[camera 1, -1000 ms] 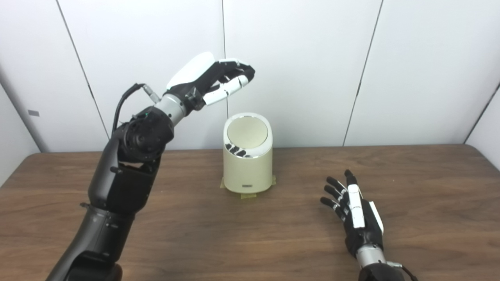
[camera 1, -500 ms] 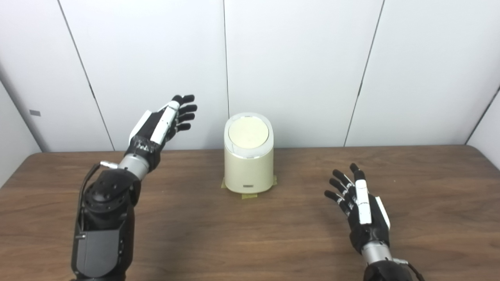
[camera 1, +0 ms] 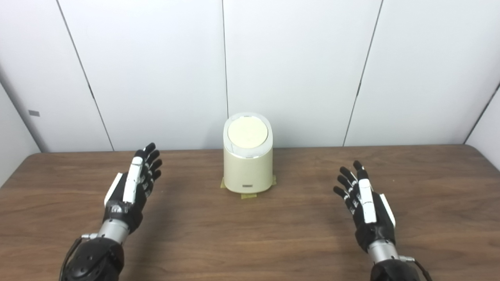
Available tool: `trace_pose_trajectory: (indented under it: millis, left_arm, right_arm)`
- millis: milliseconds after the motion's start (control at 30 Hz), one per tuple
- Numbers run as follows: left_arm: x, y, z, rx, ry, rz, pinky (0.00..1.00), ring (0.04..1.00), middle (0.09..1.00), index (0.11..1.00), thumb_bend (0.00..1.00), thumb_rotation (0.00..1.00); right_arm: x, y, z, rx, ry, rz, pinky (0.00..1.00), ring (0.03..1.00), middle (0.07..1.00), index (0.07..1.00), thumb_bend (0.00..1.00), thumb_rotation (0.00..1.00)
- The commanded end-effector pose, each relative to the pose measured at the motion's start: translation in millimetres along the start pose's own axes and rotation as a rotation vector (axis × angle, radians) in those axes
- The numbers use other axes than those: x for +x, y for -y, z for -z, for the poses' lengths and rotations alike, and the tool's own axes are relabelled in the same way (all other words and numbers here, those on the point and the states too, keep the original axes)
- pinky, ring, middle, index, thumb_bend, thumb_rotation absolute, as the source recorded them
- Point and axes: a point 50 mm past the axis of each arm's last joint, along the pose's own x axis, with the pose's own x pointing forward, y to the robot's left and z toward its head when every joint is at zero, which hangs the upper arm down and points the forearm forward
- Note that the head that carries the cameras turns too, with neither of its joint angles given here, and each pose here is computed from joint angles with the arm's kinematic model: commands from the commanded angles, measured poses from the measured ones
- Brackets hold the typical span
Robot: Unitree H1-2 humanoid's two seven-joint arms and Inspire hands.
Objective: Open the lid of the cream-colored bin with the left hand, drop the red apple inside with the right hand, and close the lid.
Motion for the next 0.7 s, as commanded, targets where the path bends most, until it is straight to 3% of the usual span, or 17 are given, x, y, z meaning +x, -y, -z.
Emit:
trace_pose_trajectory:
  millis: [0,267,667]
  left_arm:
    - [4,8,-23,0.0,0.121,0.02,1.0,0.999,1.0,1.0,0.42,1.0]
    - [-30,8,8,-0.047,0.06,0.008,1.0,1.0,1.0,1.0,0.43,1.0]
    - [-46,22,29,0.014,0.091,-0.041,1.0,1.0,1.0,1.0,0.44,1.0]
  right_arm:
    - [7,-1,-16,-0.014,0.087,-0.028,0.95,0.995,0.969,1.0,0.56,0.93]
    - [3,4,-19,-0.118,0.07,-0.063,0.99,1.0,1.0,0.984,0.63,1.0]
    - [-1,16,-14,-0.115,0.049,-0.105,1.0,1.0,1.0,1.0,0.54,1.0]
